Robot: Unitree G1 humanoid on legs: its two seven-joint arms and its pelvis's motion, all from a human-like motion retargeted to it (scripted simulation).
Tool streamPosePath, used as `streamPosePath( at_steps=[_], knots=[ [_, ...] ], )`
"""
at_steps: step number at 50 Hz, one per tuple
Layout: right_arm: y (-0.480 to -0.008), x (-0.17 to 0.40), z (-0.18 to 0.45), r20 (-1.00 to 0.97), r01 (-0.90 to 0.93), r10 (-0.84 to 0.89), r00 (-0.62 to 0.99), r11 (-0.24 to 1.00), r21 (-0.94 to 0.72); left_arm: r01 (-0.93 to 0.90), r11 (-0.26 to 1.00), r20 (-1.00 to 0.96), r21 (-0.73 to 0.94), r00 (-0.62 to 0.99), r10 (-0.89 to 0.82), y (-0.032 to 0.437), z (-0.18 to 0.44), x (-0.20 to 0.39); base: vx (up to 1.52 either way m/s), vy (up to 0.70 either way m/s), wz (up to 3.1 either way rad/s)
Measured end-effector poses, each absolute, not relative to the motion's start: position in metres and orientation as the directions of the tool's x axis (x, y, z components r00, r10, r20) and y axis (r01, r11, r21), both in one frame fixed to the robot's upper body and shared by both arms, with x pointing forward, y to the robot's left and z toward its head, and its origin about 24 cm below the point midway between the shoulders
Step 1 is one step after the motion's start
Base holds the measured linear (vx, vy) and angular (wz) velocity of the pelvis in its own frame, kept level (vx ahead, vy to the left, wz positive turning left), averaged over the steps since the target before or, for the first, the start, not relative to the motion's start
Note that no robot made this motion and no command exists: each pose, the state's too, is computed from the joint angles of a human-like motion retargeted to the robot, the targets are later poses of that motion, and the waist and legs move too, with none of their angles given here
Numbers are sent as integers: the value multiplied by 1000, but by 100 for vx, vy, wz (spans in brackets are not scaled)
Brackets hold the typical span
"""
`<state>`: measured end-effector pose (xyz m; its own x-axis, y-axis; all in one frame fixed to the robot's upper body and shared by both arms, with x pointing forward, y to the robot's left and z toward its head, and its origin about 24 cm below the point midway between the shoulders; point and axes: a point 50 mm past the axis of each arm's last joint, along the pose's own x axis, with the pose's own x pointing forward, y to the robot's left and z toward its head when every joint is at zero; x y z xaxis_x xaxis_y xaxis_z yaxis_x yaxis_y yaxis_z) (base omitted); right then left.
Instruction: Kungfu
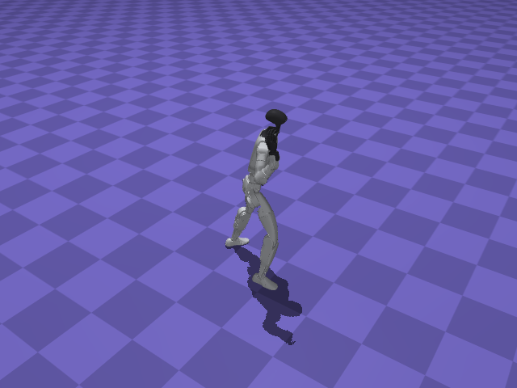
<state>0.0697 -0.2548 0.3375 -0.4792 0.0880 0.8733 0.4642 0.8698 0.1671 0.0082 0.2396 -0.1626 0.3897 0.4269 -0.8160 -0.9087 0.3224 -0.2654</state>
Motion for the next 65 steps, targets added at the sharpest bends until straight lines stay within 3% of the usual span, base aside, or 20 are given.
streamPosePath(
  at_steps=[5, 8, 10, 13, 17, 20, 24, 30, 35, 39, 42, 45, 50, 53, 55, 60, 63, 65],
  knots=[
    [-253, 85, 345, 899, 475, 135, -416, 876, 88, -817, 568, -908, -98, 307, 285, 238, -164, -32, -16, 7, -109],
    [-246, 94, 354, 886, 599, 293, -358, 800, -22, -677, 736, -954, 9, 215, 209, 248, -160, -56, -4, -27, -101],
    [-241, 104, 360, 855, 718, 435, -283, 687, -112, -524, 848, -974, 79, 139, 177, 259, -155, -73, 5, -70, -94],
    [-240, 117, 367, 808, 826, 564, -170, 529, -195, -333, 928, -979, 167, 54, 196, 277, -145, -93, 16, -90, -52],
    [-240, 137, 372, 757, 884, 649, -76, 395, -250, -224, 940, -965, 257, 1, 264, 297, -139, -90, 16, -123, -170],
    [-243, 156, 380, 736, 897, 676, -15, 334, -289, -159, 933, -941, 323, 48, 334, 307, -143, -51, 16, -72, -295],
    [-241, 178, 386, 744, 874, 668, 14, 353, -333, -42, 929, -894, 367, 259, 365, 312, -143, 35, 20, -12, -267],
    [-209, 204, 386, 657, 853, 754, -3, 345, -391, 81, 950, -739, 302, 650, 180, 287, -110, 178, 42, -77, -209],
    [-180, 209, 383, 511, 877, 860, -7, 250, -410, 92, 897, -351, 432, 933, 73, 258, 6, 326, 43, -41, -176],
    [-146, 203, 382, 357, 906, 930, -90, 226, -358, 59, 855, -49, 515, 998, -39, 215, 128, 393, 61, -29, -197],
    [-115, 193, 378, 234, 915, 955, -181, 251, -317, -20, 789, 145, 614, 986, -87, 184, 209, 410, 79, -20, -202],
    [-89, 185, 374, 145, 925, 961, -235, 267, -269, -215, 648, 332, 730, 941, -63, 163, 274, 409, 73, -11, -225],
    [-81, 199, 372, 178, 970, 977, -114, 148, -194, -414, 431, 494, 802, 865, -86, 124, 319, 399, 80, 3, -231],
    [-94, 214, 374, 363, 979, 930, -62, 127, -159, -364, 391, 458, 846, 871, -180, 111, 306, 399, 62, 16, -247],
    [-96, 224, 360, 431, 965, 900, -67, 169, -203, -285, 333, 362, 899, 911, -197, 126, 290, 399, 30, 17, -356],
    [-87, 268, 316, 583, 794, 812, 23, 340, -504, -66, 153, 85, 986, 989, -123, 181, 231, 394, -20, 19, -423],
    [-53, 282, 267, 545, 622, 838, 8, 423, -659, 283, 27, -283, 959, 959, 22, 236, 152, 372, -44, 70, -488],
    [-27, 292, 216, 562, 447, 825, 56, 482, -753, 644, -66, -630, 762, 761, 157, 272, 82, 334, -28, 83, -480]
  ],
)
